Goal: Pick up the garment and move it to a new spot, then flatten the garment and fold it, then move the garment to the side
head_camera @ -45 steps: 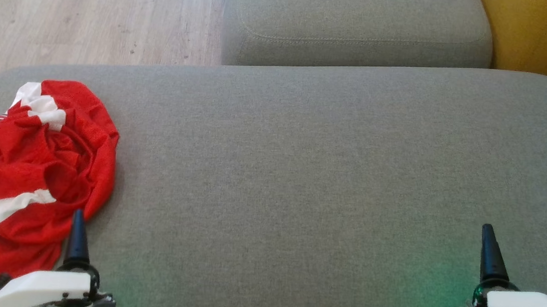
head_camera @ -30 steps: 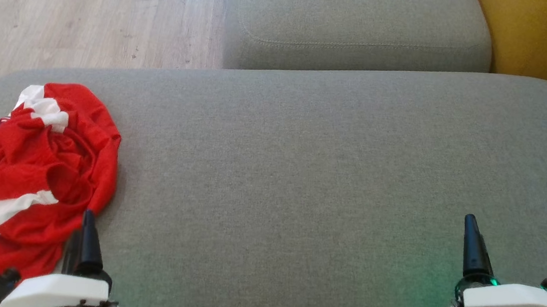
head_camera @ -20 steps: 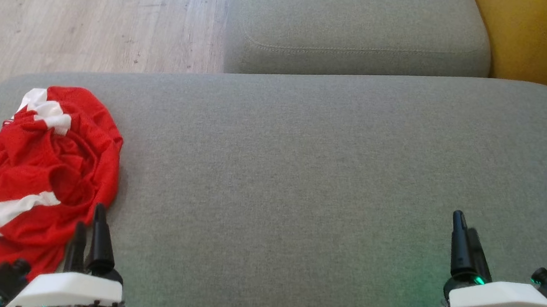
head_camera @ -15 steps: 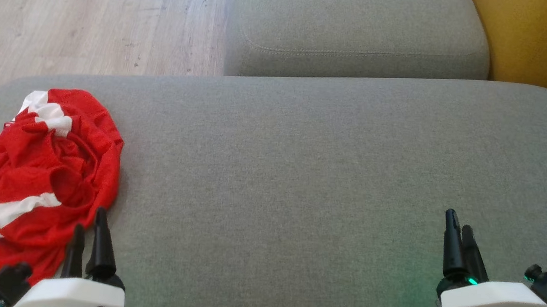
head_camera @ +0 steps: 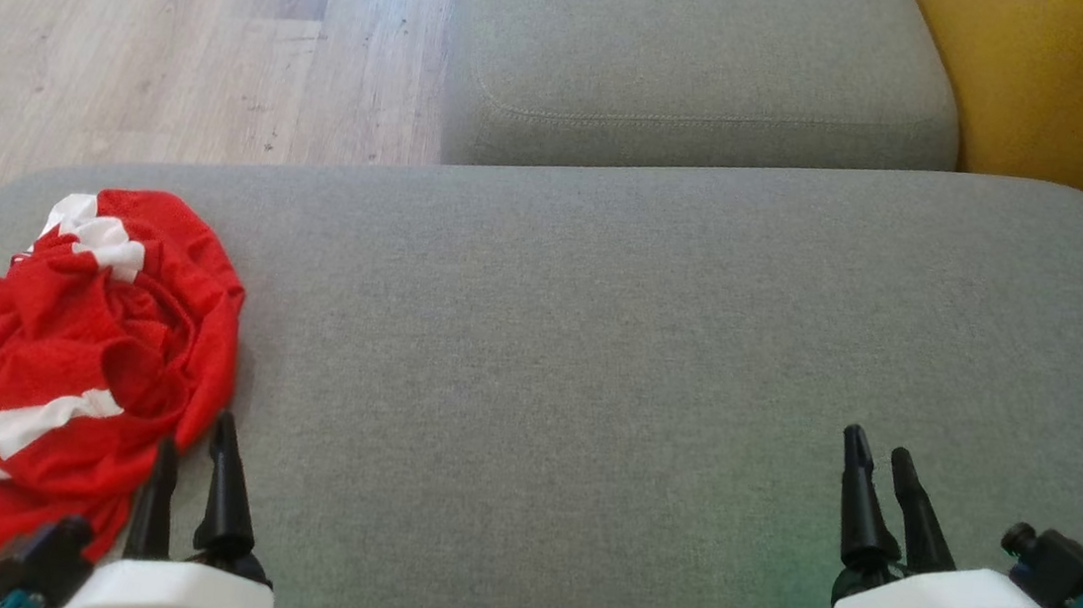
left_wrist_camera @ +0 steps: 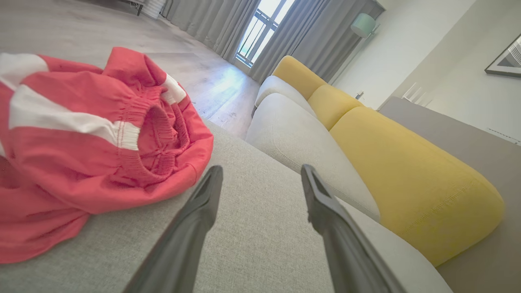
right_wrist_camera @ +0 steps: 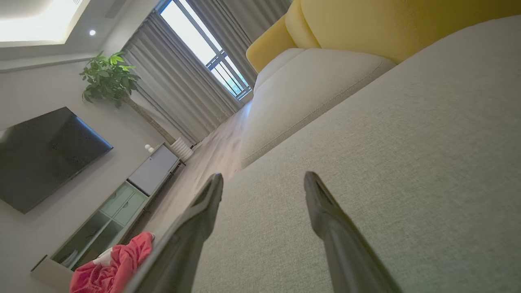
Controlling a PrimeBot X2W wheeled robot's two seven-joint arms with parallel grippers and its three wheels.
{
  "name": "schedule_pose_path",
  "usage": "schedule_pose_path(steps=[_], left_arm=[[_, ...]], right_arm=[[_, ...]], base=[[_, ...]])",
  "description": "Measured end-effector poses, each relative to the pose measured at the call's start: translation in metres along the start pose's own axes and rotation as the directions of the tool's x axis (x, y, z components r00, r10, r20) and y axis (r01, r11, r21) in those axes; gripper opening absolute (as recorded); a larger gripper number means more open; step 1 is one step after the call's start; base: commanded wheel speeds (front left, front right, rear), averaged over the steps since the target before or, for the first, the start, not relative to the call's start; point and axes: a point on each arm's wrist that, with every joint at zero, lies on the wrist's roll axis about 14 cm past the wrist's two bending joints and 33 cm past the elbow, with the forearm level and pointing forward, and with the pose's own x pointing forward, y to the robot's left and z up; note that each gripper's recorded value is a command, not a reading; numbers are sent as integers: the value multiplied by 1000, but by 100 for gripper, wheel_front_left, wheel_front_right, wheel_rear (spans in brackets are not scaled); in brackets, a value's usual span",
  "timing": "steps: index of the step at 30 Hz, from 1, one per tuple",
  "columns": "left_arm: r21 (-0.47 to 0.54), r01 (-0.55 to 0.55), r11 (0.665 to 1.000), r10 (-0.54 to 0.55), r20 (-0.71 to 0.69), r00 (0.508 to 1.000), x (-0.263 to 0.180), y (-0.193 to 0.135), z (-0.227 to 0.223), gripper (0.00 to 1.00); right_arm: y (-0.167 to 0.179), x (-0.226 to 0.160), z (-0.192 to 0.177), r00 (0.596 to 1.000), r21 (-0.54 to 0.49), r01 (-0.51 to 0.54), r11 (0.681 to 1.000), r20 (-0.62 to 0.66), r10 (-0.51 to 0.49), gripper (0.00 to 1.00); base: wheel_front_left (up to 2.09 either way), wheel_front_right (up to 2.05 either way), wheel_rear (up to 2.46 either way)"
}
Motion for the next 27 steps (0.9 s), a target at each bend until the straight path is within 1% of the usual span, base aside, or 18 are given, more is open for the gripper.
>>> schedule_pose_path(steps=[11, 14, 15, 20, 27], left_arm=[[148, 37, 988, -41, 26, 999, -3, -12, 4, 100], [182, 28, 983, -32, 21, 999, -8, -8, 0, 100], [207, 26, 978, -31, 22, 999, -11, -7, -1, 100], [271, 30, 962, -40, 34, 999, -12, -9, 1, 100], [346, 36, 938, -58, 55, 997, -12, -13, 5, 100]], right_arm=[[12, -4, -4, 999, -140, -46, 989, -3, 46, 100], [17, -4, -4, 998, -177, -62, 982, 2, 64, 100], [19, -4, -4, 997, -200, -71, 977, 3, 73, 100], [26, -5, -2, 995, -261, -92, 961, 8, 98, 100], [34, -6, -2, 991, -346, -121, 930, 13, 134, 100]], base=[[0, 0, 0], [0, 0, 0], [0, 0, 0], [0, 0, 0], [0, 0, 0]])
